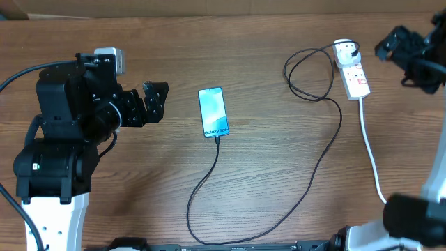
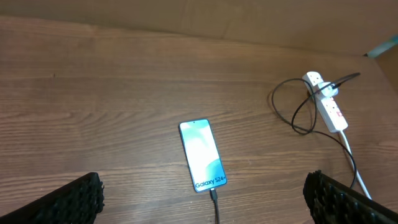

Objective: Plug charger to phone and switch on socket
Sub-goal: 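Move the right gripper over the white power strip's switch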

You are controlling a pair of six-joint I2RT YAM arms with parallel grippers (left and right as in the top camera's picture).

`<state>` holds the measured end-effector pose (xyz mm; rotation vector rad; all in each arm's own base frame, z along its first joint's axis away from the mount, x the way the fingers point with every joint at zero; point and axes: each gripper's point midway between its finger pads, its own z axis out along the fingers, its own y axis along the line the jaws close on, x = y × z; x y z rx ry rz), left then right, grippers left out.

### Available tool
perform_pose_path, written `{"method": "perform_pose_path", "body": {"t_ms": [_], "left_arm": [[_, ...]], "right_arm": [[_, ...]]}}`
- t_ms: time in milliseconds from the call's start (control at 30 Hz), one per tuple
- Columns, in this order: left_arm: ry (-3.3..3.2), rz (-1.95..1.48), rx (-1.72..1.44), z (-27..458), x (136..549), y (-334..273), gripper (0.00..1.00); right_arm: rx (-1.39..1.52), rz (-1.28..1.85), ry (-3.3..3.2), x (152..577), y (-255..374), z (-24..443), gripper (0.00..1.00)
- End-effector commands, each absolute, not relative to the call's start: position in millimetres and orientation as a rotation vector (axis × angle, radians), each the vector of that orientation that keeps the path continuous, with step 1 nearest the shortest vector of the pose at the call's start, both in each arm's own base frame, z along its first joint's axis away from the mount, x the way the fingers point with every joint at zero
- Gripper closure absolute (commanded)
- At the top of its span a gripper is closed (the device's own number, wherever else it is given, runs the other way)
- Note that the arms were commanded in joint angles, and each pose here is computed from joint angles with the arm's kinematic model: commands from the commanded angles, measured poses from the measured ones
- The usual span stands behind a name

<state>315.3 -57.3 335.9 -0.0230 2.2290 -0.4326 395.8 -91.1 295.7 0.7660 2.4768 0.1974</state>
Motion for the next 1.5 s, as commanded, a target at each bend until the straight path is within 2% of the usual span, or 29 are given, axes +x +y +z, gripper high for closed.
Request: {"method": "perform_pose_path", "body": {"t_ms": [0, 267, 467, 567, 833, 1033, 1267, 1467], "left_arm": [[2.256, -0.438, -0.011, 328.5, 321.8, -59.3, 0.00], [2.308, -0.440, -0.021, 312.1, 333.0, -59.6, 0.00], [2.358, -0.443, -0.032, 295.9, 342.7, -59.9, 0.00], [2.384, -0.444, -0.038, 287.3, 347.5, -60.1, 0.00], [2.472, -0.447, -0.058, 257.2, 361.7, -60.5, 0.00], [2.539, -0.450, -0.073, 233.6, 370.6, -61.0, 0.00], [2.614, -0.454, -0.095, 204.9, 380.7, -61.5, 0.00], [2.657, -0.462, -0.135, 186.8, 387.3, -61.9, 0.00]], "right_arm": [[0.711, 0.200, 2.462, 418.0, -106.1, 298.0, 0.00], [0.727, 0.049, 2.357, 436.6, -134.9, 306.2, 0.00], [0.780, -0.114, 2.334, 445.1, -161.8, 281.9, 0.00], [0.787, -0.123, 2.348, 447.4, -163.8, 270.5, 0.00], [0.789, -0.179, 2.274, 461.4, -176.9, 276.0, 0.00], [0.812, -0.213, 2.311, 464.7, -183.3, 249.7, 0.00], [0.814, -0.220, 2.311, 468.2, -185.6, 244.8, 0.00], [0.831, -0.228, 2.350, 485.5, -194.8, 206.8, 0.00]]}}
